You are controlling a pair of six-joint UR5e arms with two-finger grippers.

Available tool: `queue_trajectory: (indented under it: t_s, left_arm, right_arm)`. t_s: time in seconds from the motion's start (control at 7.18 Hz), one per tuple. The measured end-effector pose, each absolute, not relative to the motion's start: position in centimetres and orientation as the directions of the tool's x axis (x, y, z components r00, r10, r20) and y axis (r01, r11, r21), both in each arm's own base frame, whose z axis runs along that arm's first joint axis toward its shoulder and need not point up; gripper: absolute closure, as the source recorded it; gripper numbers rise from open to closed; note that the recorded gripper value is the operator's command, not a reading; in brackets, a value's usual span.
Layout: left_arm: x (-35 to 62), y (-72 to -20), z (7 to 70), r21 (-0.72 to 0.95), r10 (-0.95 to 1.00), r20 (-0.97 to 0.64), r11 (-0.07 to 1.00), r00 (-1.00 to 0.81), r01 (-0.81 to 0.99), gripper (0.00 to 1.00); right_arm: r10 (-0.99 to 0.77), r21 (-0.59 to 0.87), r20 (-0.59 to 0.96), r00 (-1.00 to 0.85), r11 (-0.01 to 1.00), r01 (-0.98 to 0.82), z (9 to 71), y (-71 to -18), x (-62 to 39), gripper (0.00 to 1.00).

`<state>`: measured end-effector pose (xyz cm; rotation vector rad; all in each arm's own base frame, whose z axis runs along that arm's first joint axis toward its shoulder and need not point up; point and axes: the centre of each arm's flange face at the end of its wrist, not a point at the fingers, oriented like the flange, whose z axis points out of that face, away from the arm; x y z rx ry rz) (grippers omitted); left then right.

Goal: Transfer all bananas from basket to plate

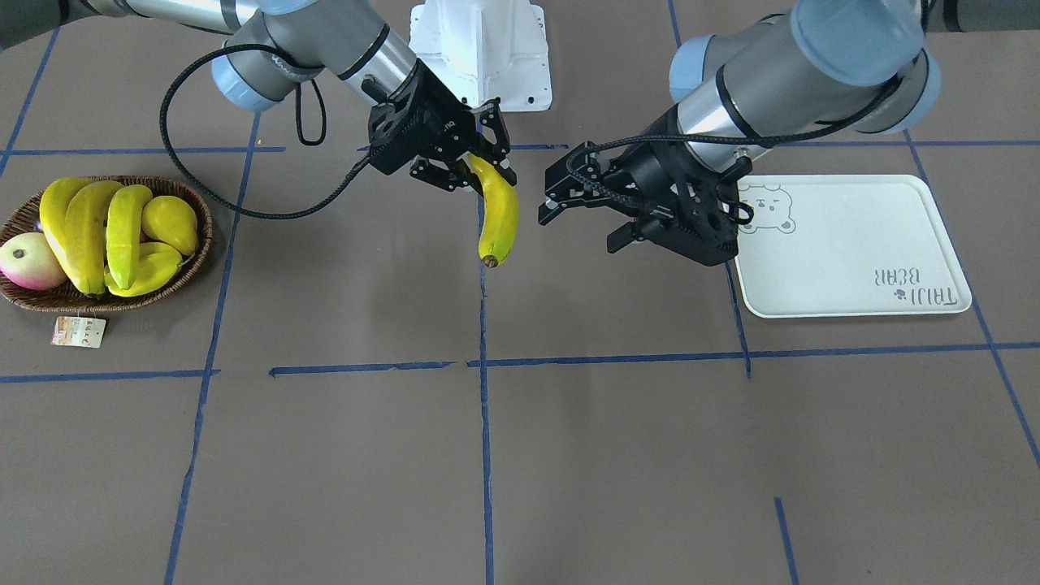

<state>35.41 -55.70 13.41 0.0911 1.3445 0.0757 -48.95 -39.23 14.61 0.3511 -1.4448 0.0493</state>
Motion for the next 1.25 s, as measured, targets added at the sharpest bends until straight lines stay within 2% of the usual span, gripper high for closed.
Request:
queue_trajectory:
  t_s: [0.28, 0.97, 1.11, 1.25]
  left_arm:
    - [37.7, -54.6, 13.1, 0.119, 0.121, -0.97, 0.993, 0.211, -0.023, 0.05]
    - [40.8, -52.6, 13.4, 0.124, 0.134, -0.969, 0.99, 0.206, -0.063, 0.44]
    - [40.8, -52.6, 13.4, 0.123, 0.134, -0.969, 0.99, 0.206, -0.064, 0.65]
    - [40.9, -52.5, 13.5, 0.123, 0.134, -0.969, 0.99, 0.206, -0.064, 0.93]
  right_arm:
    - [-0.18, 0.203, 0.977, 0.112, 0.946, -0.253, 13.2, -38.8, -49.3, 0.97]
    - [-0.187, 0.205, 0.978, 0.092, 0.945, -0.255, 12.1, -38.5, -49.4, 0.96]
    - [-0.188, 0.205, 0.978, 0.092, 0.945, -0.255, 12.1, -38.5, -49.4, 0.92]
    - [-0.189, 0.206, 0.978, 0.092, 0.945, -0.255, 12.1, -38.5, -49.4, 0.86]
